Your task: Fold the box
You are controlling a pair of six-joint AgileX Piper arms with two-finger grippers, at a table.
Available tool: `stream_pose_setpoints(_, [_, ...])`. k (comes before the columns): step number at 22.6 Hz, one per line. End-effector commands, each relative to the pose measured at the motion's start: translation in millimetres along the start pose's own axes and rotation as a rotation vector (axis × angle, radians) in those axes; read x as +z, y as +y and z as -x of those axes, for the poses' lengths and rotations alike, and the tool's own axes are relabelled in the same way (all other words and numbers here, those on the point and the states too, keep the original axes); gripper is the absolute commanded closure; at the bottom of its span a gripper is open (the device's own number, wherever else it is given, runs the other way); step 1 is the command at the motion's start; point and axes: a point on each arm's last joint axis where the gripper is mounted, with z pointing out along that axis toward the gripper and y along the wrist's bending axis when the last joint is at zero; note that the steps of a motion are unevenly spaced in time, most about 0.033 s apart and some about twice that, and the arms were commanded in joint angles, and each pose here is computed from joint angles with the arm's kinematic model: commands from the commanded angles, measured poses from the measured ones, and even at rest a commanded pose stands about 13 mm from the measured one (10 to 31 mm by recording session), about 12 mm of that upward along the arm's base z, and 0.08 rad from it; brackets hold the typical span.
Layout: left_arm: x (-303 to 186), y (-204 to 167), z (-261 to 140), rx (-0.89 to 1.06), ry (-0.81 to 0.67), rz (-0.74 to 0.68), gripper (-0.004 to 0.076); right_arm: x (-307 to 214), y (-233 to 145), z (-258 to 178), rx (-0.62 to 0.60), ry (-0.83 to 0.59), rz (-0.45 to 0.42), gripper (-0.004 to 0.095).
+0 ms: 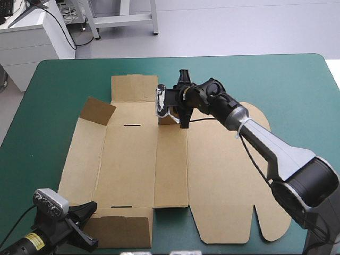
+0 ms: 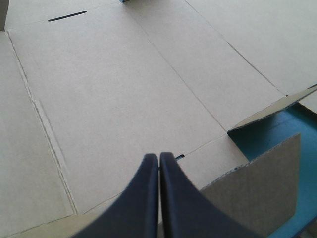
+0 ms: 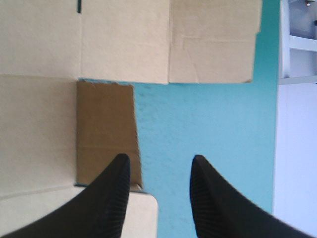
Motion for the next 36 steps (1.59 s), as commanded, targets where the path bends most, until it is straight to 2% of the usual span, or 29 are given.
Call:
stream_pose_setpoints(1, [-3, -1, 12, -0.021, -0.077, -0.008, 0.0732, -62, -37, -8, -0.003, 0.011, -0.192, 0.0539])
stream_pose_setpoints(6, [-3, -1, 12, -0.021, -0.077, -0.008, 0.0732, -106, -52, -37, 0.214, 0.107, -0.255, 0.0538])
stream_pose_setpoints(8, [-3, -1, 12, -0.017, -0.078, -0.009, 0.0732, -125, -56, -51, 0.248, 0.169, -0.287, 0.0540])
stream_pose_setpoints(10, [-3, -1, 12, -0.016, -0.078, -0.009, 0.0732, -157, -65, -67, 0.303, 0.215, -0.381, 0.0580])
stream_pose_setpoints(11, [-3, -1, 12, -0.016, -0.078, -0.009, 0.0732, -181, -70, -77, 0.370, 0.221, -0.447, 0.0649])
stream_pose_setpoints(12, [-3, -1, 12, -0.016, -0.078, -0.009, 0.0732, -193, -71, -81, 0.393, 0.224, -0.473, 0.0686])
stream_pose_setpoints(13, [-3, -1, 12, -0.016, -0.078, -0.009, 0.0732, -218, -70, -92, 0.435, 0.254, -0.510, 0.0804])
stream_pose_setpoints(15, [-3, -1, 12, -0.016, -0.078, -0.009, 0.0732, -243, -68, -104, 0.475, 0.292, -0.539, 0.0924])
stream_pose_setpoints(16, [-3, -1, 12, -0.016, -0.078, -0.009, 0.0732, -253, -66, -108, 0.500, 0.301, -0.557, 0.0922])
stream_pose_setpoints(21, [-3, -1, 12, -0.016, -0.078, -0.009, 0.0732, -339, -46, -136, 0.722, 0.369, -0.750, 0.0921])
stream_pose_setpoints(24, [-3, -1, 12, -0.016, -0.078, -0.009, 0.0732, -364, -21, -152, 0.830, 0.433, -0.814, 0.0922])
stream_pose_setpoints(27, [-3, -1, 12, -0.016, -0.078, -0.009, 0.0732, -354, 16, -172, 0.890, 0.538, -0.762, 0.0922])
stream_pose_setpoints(29, [-3, -1, 12, -0.016, -0.078, -0.009, 0.0732, -335, 49, -183, 0.987, 0.582, -0.686, 0.0922])
stream_pose_setpoints(32, [-3, -1, 12, -0.016, -0.078, -0.009, 0.0732, -309, 93, -177, 1.169, 0.468, -0.509, 0.0926])
stream_pose_setpoints(36, [-3, -1, 12, -0.016, -0.078, -0.009, 0.0732, -300, 128, -173, 1.233, 0.431, -0.430, 0.0927])
